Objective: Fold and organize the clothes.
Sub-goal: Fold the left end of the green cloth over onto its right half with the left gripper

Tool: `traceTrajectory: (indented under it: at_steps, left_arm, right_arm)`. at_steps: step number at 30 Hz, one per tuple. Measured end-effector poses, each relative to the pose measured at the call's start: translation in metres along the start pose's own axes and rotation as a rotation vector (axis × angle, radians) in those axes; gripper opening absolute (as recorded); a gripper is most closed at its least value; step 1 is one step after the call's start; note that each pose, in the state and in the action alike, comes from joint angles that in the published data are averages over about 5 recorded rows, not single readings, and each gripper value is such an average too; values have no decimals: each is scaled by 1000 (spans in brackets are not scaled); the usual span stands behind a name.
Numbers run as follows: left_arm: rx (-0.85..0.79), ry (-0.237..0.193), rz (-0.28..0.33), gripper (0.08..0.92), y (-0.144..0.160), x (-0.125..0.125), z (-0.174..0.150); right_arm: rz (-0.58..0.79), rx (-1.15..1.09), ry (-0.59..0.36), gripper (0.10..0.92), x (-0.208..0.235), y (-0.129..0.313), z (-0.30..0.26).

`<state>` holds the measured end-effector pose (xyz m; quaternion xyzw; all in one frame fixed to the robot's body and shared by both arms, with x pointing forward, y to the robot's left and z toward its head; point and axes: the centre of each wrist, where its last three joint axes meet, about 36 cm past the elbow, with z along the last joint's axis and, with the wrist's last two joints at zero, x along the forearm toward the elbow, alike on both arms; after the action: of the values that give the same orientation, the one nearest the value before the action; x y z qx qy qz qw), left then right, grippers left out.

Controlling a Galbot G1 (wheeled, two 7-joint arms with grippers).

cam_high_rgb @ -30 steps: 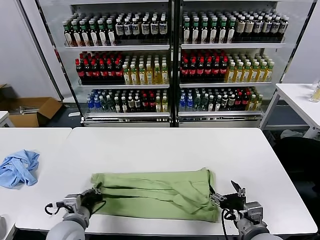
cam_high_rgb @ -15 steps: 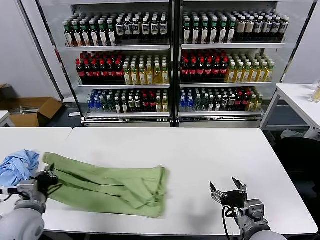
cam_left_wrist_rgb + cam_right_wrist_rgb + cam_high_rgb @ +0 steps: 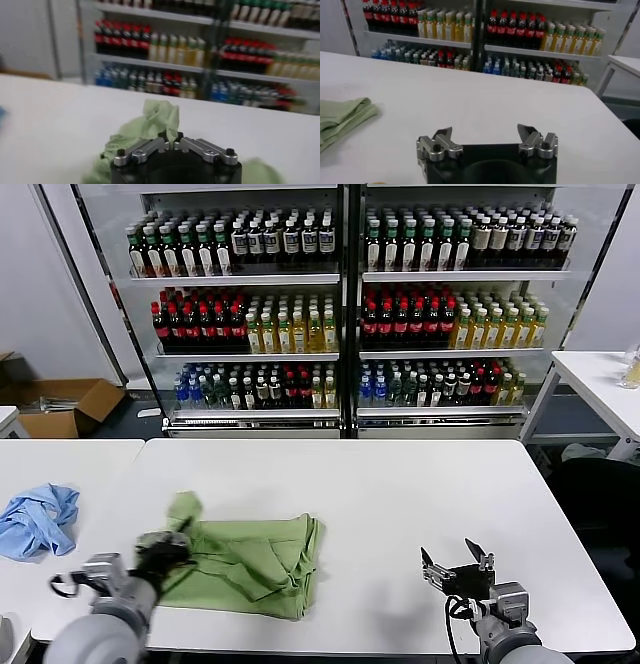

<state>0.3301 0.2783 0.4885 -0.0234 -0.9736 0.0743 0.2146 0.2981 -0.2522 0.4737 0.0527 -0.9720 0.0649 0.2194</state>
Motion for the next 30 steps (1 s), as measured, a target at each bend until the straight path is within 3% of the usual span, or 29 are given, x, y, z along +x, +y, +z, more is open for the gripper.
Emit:
traceTrajectory:
  at_steps: [7,16,24,30]
  left_arm:
    - [91,48,140,93,-46,-10,21]
    - [132,80,207,108,-81,-31,37]
    - [170,75,286,318,-108,-38,44]
    - [184,17,347,491,-116,-21,38]
  right_arm:
    - [3,-1,2,823,0,0,1]
    - [-1,-2,4,823,-2,2,2]
    - [-5,-3,1,823,-3,3,1]
    - [-6,-7,1,823,-5,4,2]
